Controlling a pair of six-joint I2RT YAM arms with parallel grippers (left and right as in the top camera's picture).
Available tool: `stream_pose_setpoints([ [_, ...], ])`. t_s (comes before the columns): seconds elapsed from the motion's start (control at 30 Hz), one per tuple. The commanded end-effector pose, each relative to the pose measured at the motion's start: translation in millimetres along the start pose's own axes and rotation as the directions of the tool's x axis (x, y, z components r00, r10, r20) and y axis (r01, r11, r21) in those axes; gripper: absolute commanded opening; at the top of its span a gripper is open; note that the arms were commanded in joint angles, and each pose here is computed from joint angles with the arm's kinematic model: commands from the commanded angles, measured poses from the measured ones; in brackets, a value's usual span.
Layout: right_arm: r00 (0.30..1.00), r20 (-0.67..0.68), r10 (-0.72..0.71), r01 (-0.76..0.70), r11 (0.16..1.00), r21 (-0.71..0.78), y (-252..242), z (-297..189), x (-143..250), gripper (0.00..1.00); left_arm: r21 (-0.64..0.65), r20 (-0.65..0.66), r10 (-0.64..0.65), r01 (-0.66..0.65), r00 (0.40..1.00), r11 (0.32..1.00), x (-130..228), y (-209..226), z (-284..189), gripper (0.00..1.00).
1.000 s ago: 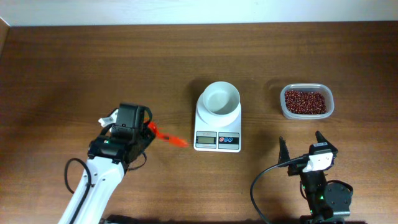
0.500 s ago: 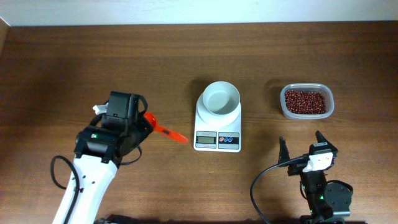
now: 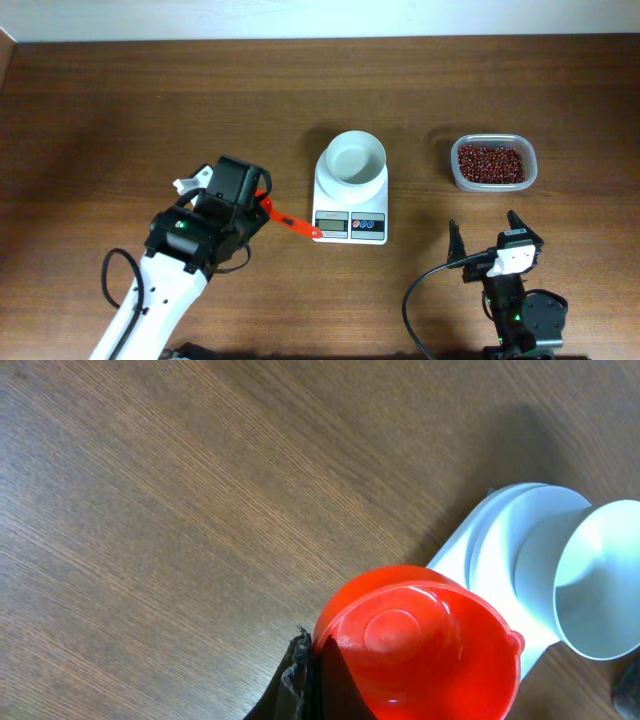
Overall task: Scoop and weigh 50g on scale
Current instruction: 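Lift the orange scoop with the left gripper toward the scale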
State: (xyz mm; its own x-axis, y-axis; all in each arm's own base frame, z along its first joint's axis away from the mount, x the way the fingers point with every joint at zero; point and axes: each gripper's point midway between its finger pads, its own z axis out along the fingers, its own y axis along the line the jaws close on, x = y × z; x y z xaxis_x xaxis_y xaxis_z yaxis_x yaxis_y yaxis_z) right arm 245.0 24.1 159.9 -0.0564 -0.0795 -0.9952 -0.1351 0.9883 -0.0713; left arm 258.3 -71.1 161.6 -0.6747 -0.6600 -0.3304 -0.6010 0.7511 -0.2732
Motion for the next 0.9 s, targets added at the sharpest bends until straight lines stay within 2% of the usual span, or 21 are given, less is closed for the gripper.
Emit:
stream_pose_setpoints([
  [0.0, 1.000, -0.003, 0.008, -0.008, 1.000, -0.006, 2, 0, 2, 0.99, 0.003, 0.042, -0.020, 0.020, 0.999, 1.000, -8, -1, -7, 0.00],
  [0.27, 1.000, -0.003, 0.008, -0.008, 1.000, -0.006, 2, 0, 2, 0.99, 0.033, -0.006, -0.021, 0.021, 1.000, 0.999, 0, -7, -7, 0.00],
  [0.5, 1.000, -0.003, 0.008, -0.008, 1.000, -0.006, 2, 0, 2, 0.99, 0.019, 0.038, -0.285, 0.284, 0.958, 0.959, -8, -3, -7, 0.00],
  [0.7, 1.000, -0.003, 0.008, -0.008, 1.000, -0.006, 2, 0, 2, 0.99, 0.041, 0.108, -0.299, 0.297, 0.948, 0.954, -22, -5, -8, 0.00],
  [0.87, 1.000, -0.004, 0.008, -0.008, 1.000, -0.006, 2, 0, 2, 0.99, 0.040, 0.114, -0.300, 0.297, 0.947, 0.954, -23, -4, -8, 0.00],
])
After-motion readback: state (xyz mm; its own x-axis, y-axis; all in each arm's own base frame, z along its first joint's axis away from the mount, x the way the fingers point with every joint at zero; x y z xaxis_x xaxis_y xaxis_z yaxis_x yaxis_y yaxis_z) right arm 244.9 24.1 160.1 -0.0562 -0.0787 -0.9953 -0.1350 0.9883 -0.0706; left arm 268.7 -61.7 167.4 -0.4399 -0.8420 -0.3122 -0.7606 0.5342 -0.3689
